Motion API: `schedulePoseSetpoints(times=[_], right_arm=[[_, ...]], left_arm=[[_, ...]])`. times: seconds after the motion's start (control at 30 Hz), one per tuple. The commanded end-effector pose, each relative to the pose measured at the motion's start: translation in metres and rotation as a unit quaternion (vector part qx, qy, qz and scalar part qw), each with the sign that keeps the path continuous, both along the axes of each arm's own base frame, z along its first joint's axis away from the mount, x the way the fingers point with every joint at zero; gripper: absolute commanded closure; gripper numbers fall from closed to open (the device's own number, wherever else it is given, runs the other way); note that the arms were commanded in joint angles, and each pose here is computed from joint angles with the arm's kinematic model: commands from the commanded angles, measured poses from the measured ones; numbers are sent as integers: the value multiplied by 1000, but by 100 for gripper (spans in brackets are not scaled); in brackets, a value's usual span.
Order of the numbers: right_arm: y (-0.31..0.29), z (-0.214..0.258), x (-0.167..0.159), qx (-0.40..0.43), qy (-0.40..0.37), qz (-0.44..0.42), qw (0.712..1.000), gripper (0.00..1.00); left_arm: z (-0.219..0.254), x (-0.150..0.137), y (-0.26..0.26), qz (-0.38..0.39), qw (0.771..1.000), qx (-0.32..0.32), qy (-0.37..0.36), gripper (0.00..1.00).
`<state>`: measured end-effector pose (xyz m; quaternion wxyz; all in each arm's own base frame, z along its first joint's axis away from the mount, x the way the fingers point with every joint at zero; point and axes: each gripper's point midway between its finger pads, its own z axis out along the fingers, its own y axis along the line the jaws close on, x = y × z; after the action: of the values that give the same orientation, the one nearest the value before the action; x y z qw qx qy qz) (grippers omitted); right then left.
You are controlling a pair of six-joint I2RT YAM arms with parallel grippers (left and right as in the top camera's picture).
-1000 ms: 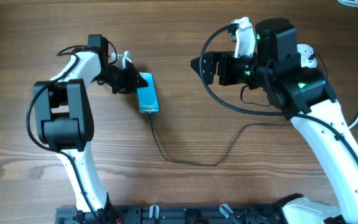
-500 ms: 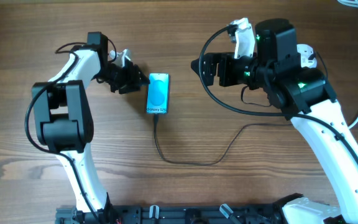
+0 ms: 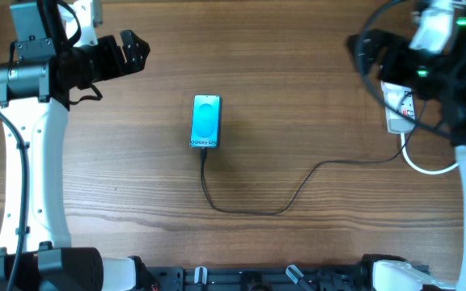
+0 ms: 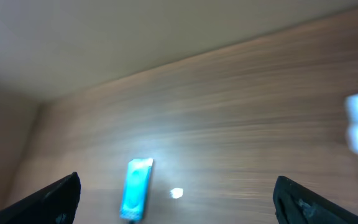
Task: Plug charger to phone and switch on socket
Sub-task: 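Lower the phone onto the table with the left gripper and release, then move the right gripper to the power strip and press the switch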
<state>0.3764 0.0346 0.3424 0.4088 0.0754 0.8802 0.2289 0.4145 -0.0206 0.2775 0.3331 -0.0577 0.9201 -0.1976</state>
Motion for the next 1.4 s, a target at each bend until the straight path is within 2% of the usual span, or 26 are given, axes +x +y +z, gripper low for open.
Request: schedulePoseSetpoints(times=[0.0,0.1,0.2,0.33,0.4,0.5,0.57,0.8,1.0,1.07,1.13,1.17,1.27,1.3,1.37], right_arm=[[-64,10,-1,-10,-15,-77,997,1],[-143,4,-12,-24,-8,-177,984,1],[-212,-27,-20,-52,40,-277,959,1],[-255,-83,-15,-71,118,-315,939,1],[-273,-121,-9,-57,158,-324,931,1],[-287,-165,5,-17,184,-310,932,1],[-292,-189,12,-20,200,-296,934,1],[-279,-252,35,-17,237,-236,942,1],[-264,-281,50,-4,254,-227,940,2],[-261,-292,50,11,267,-235,934,17],[-259,-297,50,17,270,-233,934,22],[-258,-299,51,21,270,-230,935,32],[-250,-300,58,46,260,-213,941,83],[-245,-300,62,60,253,-204,944,95],[-240,-304,65,84,252,-202,943,96]], left_arm=[[-3,1,4,6,1000,9,3,0],[-3,1,4,5,1000,8,3,0],[-3,1,4,6,1000,9,3,0],[-3,1,4,6,1000,9,3,0],[-3,1,4,6,1000,9,3,0],[-3,1,4,6,1000,9,3,0],[-3,1,4,5,1000,9,3,0],[-3,1,4,5,1000,9,3,0],[-3,1,4,5,1000,9,3,0],[-3,1,4,6,1000,9,3,0],[-3,1,4,5,1000,9,3,0],[-3,1,4,6,1000,9,3,0],[-3,1,4,6,1000,9,3,0],[-3,1,4,6,1000,9,3,0],[-3,1,4,6,1000,9,3,0]])
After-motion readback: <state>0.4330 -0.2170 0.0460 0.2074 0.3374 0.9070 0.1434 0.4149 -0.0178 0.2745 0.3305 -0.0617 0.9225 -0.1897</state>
